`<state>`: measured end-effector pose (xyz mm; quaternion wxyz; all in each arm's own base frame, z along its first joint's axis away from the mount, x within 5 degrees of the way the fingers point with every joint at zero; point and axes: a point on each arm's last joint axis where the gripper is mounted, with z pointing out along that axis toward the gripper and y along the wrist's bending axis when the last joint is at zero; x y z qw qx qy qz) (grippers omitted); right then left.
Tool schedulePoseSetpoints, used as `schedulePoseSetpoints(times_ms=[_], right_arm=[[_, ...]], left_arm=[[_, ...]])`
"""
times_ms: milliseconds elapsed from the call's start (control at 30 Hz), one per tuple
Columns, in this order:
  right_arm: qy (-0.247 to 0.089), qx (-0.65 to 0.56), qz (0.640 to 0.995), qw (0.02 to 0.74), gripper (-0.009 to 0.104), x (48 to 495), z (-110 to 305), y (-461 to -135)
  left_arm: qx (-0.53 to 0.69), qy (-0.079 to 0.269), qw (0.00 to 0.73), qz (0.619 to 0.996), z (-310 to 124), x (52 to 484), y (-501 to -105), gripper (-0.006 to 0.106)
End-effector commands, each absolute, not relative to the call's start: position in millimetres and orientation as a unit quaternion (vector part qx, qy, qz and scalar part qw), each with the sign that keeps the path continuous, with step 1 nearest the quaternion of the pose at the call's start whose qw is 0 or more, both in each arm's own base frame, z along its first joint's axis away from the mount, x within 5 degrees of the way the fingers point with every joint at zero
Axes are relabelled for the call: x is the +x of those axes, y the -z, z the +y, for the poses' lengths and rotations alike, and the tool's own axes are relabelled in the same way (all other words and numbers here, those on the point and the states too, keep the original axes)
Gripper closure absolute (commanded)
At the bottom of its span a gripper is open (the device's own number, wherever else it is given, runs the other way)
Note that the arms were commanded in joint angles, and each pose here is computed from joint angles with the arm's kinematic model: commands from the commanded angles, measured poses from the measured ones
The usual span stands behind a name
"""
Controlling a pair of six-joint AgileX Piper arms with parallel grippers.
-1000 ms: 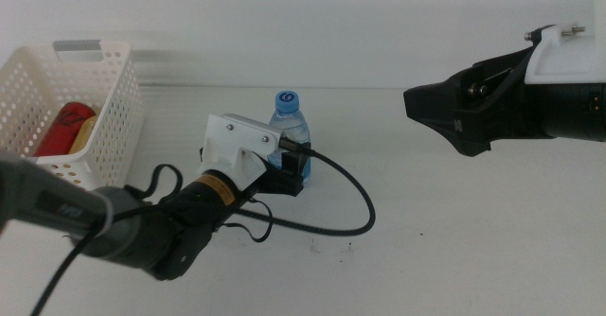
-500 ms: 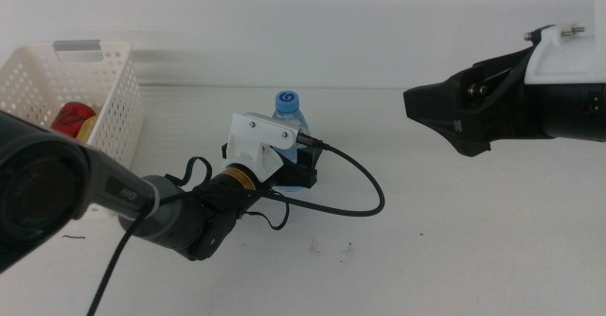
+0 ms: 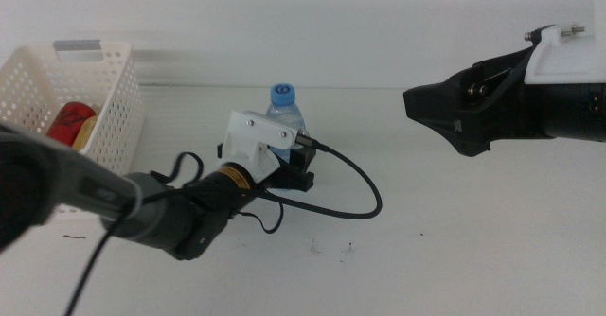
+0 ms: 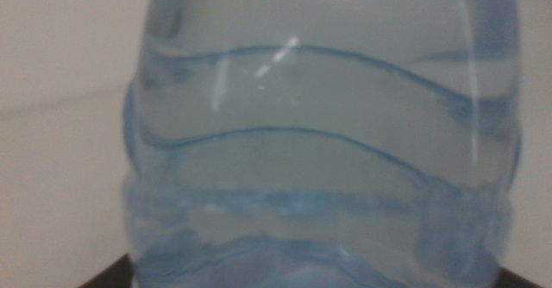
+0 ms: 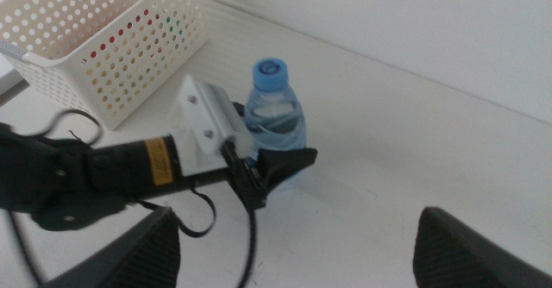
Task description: Use arms to grab the bottles and put them into the dustbin to the left of the table.
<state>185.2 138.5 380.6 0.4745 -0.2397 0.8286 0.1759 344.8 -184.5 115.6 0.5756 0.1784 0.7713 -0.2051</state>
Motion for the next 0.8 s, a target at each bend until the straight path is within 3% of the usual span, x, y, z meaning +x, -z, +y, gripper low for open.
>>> schedulePoseSetpoints(times_ms=[0,200,500,767], right_arm=[[-0.177,-0.239,0.824,0.481,0.010,185,138,-383],[-0.177,-0.239,0.824,0.481,0.010,185,138,-383],[-0.177,-0.239,0.824,0.481,0.010,185,138,-383],[-0.177,-0.239,0.824,0.481,0.010,185,138,-383]], left_arm=[[0.176,0.212,0.617,0.737,-181,339,-149,0.088],[0.156,0.222,0.621,0.735,-164,307,-203,0.092],[0.147,0.181,0.576,0.783,-141,273,-288,0.092],[0.083,0.097,0.508,0.852,-83,301,-355,0.092]])
